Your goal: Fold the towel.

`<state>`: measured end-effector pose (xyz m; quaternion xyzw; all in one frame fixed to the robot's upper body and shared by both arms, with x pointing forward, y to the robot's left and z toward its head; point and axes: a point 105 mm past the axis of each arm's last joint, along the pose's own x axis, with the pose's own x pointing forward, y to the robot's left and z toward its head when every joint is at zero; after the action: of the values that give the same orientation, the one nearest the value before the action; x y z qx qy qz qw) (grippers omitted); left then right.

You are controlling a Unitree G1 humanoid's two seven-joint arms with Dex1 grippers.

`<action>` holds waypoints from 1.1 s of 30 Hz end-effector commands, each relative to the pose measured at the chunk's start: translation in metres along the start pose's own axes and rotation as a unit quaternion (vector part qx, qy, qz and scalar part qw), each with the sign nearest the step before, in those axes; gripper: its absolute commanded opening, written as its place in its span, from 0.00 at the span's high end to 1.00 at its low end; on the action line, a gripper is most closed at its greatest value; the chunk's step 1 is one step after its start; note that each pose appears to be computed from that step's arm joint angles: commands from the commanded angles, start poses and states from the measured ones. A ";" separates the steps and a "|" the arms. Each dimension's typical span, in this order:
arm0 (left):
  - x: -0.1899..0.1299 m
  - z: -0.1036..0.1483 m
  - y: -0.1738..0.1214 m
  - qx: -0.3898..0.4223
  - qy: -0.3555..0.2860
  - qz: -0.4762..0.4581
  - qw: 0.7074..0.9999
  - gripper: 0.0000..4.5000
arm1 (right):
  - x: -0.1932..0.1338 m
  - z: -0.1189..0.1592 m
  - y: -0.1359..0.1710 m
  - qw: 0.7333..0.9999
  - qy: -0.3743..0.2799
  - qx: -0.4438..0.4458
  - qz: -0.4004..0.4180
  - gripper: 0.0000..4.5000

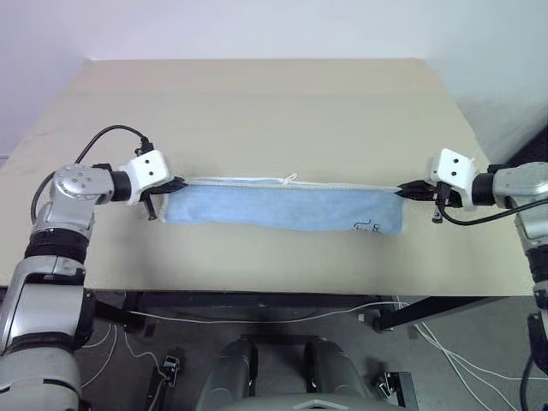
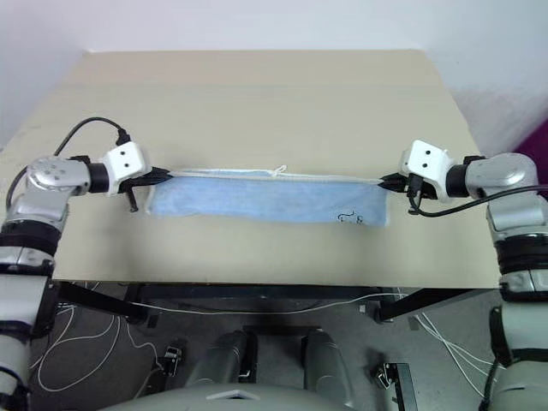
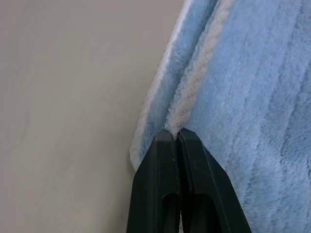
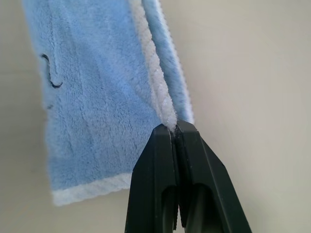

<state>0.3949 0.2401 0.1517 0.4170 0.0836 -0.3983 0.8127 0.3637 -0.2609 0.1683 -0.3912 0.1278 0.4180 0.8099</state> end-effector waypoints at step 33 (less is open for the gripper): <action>-0.033 -0.014 0.062 -0.144 -0.051 0.250 0.956 0.00 | -0.038 0.021 -0.041 0.968 -0.102 0.046 -0.225 0.01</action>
<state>0.4228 0.2773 0.1795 0.2958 0.0204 -0.2173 0.9300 0.3762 -0.2835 0.1993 -0.3714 0.0154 0.2746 0.8868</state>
